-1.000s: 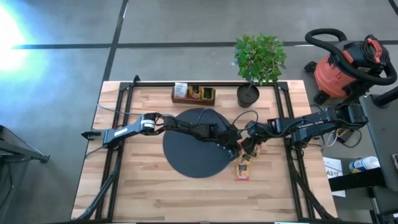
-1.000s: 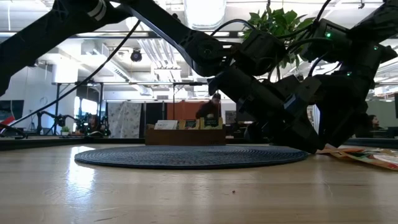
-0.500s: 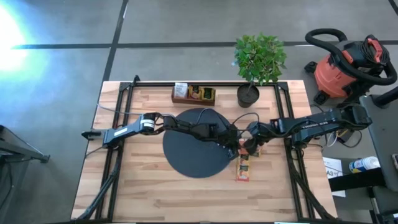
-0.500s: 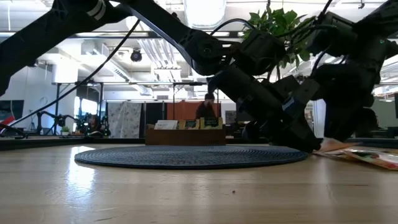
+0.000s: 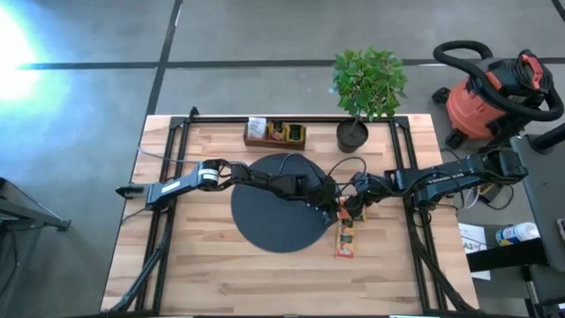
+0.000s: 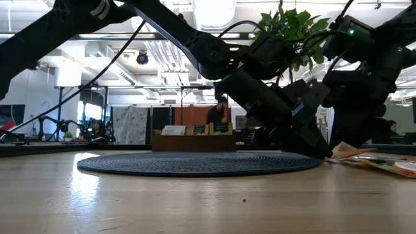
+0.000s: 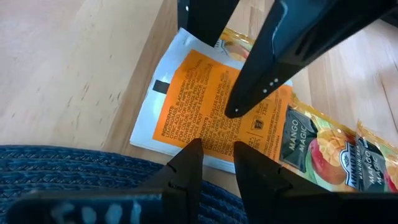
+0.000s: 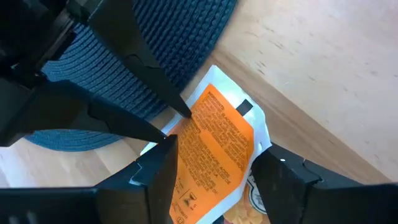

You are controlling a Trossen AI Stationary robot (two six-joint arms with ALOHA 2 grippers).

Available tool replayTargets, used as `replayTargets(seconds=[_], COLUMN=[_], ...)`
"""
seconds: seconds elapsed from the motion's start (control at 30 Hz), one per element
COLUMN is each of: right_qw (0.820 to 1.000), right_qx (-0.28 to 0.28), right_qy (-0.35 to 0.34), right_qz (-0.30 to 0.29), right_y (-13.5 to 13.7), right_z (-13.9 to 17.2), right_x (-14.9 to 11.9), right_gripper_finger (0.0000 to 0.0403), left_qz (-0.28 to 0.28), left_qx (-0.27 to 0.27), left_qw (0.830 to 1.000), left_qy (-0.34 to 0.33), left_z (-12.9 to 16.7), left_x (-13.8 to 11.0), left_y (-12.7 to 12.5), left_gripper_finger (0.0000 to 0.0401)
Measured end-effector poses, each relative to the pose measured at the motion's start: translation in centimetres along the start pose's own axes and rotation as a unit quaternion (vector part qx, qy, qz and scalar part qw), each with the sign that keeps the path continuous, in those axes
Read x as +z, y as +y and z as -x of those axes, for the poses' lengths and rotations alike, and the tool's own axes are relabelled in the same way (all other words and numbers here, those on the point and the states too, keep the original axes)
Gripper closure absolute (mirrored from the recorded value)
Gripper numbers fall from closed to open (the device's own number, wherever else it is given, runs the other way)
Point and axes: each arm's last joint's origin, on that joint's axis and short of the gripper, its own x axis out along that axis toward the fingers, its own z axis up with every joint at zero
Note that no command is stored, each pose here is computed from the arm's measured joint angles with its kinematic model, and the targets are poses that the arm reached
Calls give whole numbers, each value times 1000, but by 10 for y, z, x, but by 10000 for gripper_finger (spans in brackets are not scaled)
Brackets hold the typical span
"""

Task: Pick & Place Tea
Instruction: Put the white tea bag into the left section of the brown wooden organizer

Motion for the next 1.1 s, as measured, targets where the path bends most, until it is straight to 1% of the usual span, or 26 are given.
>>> replayTargets(seconds=[0.13,0.23,0.37,0.6,0.73,0.83,0.93,1.0,1.1], right_qw=[1000,1000,1000,1000,1000,999,997,995,988], right_qx=[-1,-4,-8,-14,-11,-5,-21,-29,-36], right_qy=[0,2,5,-4,-8,-16,-27,-39,-55], right_qz=[0,-2,-3,1,15,36,64,86,137], right_y=[1,0,-2,-2,0,5,10,14,24], right_z=[1,0,0,0,1,6,15,23,37], right_x=[1,0,-1,-1,1,5,9,12,18], right_gripper_finger=[216,233,278,381,391,392,392,393,394], left_qz=[3,5,3,2,2,3,4,-2,-19], left_qx=[1,0,-4,-8,-8,-5,4,28,70], left_qw=[1000,1000,1000,1000,1000,1000,1000,1000,997], left_qy=[2,-1,-12,-29,-30,-24,-12,-11,-15], left_z=[-1,-2,-1,2,8,22,46,63,92], left_x=[-5,-7,-4,6,11,19,32,41,49], left_y=[2,2,1,-3,-6,-10,-16,-20,-23], left_gripper_finger=[305,305,305,305,305,305,305,305,305])
